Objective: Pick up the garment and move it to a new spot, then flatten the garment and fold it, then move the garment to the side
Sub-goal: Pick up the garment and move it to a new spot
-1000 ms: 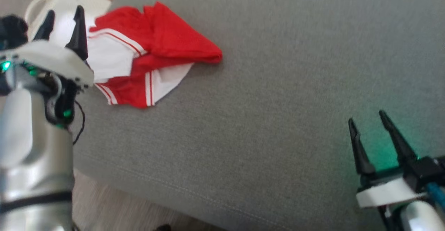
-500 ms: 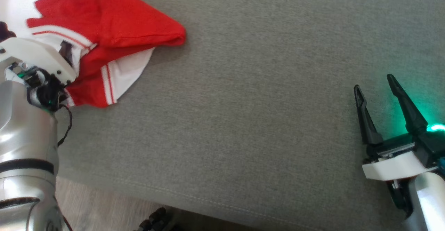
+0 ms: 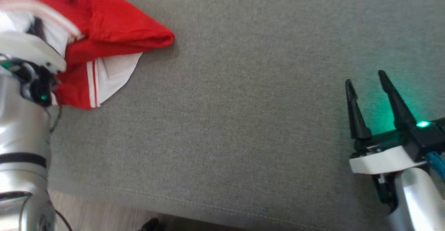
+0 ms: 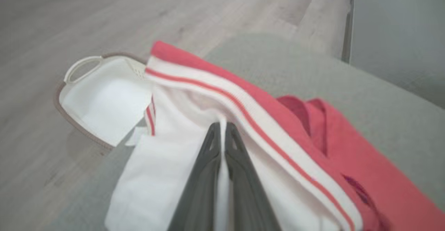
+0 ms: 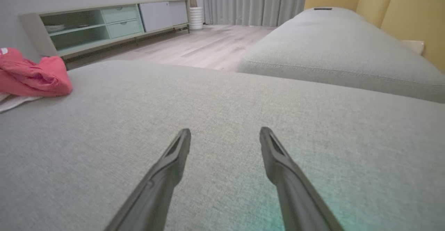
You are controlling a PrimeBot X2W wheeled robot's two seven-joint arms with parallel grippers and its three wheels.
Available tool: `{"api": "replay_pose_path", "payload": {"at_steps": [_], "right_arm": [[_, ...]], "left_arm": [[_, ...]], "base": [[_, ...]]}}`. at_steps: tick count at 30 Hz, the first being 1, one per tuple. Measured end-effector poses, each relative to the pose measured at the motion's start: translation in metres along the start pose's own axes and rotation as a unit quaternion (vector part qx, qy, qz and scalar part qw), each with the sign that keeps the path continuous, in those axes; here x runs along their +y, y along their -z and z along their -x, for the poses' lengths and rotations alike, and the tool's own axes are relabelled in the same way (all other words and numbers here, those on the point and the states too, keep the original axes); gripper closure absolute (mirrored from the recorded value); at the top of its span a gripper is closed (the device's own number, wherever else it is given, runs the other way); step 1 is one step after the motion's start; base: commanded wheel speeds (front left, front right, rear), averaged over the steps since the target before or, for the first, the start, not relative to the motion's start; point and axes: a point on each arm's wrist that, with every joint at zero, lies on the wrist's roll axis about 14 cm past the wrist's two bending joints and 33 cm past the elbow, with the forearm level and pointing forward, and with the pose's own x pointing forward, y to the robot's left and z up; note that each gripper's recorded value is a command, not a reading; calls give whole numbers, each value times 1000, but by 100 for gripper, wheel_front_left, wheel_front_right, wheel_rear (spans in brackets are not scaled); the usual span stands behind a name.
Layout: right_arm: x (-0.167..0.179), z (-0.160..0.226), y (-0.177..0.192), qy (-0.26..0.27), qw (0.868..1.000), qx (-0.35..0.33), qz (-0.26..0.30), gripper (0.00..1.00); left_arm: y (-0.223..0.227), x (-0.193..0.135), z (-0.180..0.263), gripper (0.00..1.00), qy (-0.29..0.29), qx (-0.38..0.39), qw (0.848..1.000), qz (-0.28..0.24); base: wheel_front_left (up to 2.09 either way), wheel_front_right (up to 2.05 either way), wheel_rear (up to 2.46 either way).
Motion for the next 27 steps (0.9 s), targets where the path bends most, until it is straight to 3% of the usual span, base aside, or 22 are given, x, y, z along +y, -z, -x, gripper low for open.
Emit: {"api": "replay_pose_path", "payload": {"at_steps": [5,9,18,23,27], "right_arm": [[11,8,-30,9,999,-31,-6,0],[18,23,-56,19,998,-59,-11,0],[13,90,-76,77,994,-79,-23,0],[-3,123,-91,122,986,-108,-31,0],[-18,149,-99,163,978,-125,-36,0]], "left_arm": [[-84,-30,15,100,54,-124,990,-48],[-150,-76,45,100,114,-216,966,-81],[-233,-217,147,100,299,-339,882,-135],[-237,-304,208,100,408,-358,828,-145],[-221,-361,240,100,473,-350,794,-151]], "base": [[0,0,0],[0,0,0],[0,0,0],[0,0,0],[0,0,0]]}}
